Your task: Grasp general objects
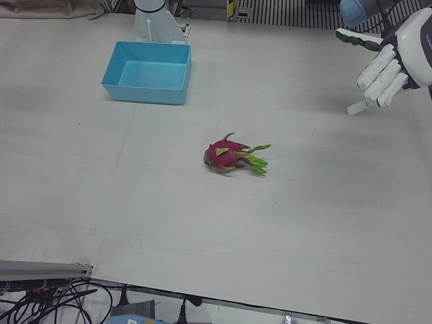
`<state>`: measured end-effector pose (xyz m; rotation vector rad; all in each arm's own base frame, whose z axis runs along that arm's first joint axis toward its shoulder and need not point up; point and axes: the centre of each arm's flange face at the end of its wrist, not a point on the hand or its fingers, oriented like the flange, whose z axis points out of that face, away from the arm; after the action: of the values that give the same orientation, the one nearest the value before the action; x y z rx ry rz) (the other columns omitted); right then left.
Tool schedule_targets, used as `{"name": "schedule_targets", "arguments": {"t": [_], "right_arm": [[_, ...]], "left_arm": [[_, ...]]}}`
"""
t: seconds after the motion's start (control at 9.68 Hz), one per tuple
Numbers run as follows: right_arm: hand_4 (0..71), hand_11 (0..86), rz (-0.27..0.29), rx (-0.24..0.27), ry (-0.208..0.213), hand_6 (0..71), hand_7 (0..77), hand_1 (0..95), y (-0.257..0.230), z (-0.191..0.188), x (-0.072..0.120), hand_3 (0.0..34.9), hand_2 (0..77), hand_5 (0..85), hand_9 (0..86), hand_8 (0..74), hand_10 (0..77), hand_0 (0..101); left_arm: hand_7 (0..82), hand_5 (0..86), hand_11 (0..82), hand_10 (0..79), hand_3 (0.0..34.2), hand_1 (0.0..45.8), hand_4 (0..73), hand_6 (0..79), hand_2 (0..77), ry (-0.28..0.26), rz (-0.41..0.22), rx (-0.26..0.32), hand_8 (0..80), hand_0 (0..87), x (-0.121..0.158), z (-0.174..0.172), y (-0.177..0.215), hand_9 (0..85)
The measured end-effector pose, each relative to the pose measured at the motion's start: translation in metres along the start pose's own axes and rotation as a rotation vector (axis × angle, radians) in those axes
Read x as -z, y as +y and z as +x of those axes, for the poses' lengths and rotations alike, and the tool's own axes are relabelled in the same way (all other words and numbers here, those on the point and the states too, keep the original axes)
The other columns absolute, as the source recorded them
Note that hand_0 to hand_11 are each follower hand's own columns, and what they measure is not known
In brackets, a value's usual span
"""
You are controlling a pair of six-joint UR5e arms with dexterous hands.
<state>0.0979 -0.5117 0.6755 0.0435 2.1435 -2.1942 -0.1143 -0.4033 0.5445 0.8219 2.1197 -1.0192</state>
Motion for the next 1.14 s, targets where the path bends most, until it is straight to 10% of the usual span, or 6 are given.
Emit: {"name": "schedule_targets", "arguments": {"t": [0.31, 0.72, 1.14], "right_arm": [[0.0, 0.5, 0.001, 0.000, 0.000, 0.0, 0.0, 6.0, 0.000, 0.000, 0.000, 0.0, 1.6, 0.0, 1.1, 0.0, 0.0, 0], [0.0, 0.5, 0.000, 0.000, 0.000, 0.0, 0.0, 6.0, 0.000, 0.000, 0.000, 0.0, 1.6, 0.0, 1.1, 0.0, 0.0, 0], [0.0, 1.1, 0.000, 0.000, 0.000, 0.0, 0.0, 6.0, 0.000, 0.000, 0.000, 0.0, 1.6, 0.0, 1.1, 0.0, 0.0, 0]], "left_arm": [[6.5, 2.7, 1.1, 65.4, 6.1, 0.0, 0.5, 0.5, 1.1, -0.077, -0.055, -0.125, 3.8, 51.5, 0.002, -0.010, 0.008, 1.6], [10.9, 2.7, 1.1, 64.9, 25.8, 0.0, 0.5, 1.6, 1.1, -0.125, 0.140, -0.160, 4.4, 54.7, 0.013, -0.013, -0.007, 1.6], [11.4, 2.7, 1.1, 64.9, 29.7, 0.0, 0.0, 1.6, 1.1, -0.071, 0.190, -0.180, 4.4, 54.5, -0.003, -0.022, -0.017, 1.6]]}}
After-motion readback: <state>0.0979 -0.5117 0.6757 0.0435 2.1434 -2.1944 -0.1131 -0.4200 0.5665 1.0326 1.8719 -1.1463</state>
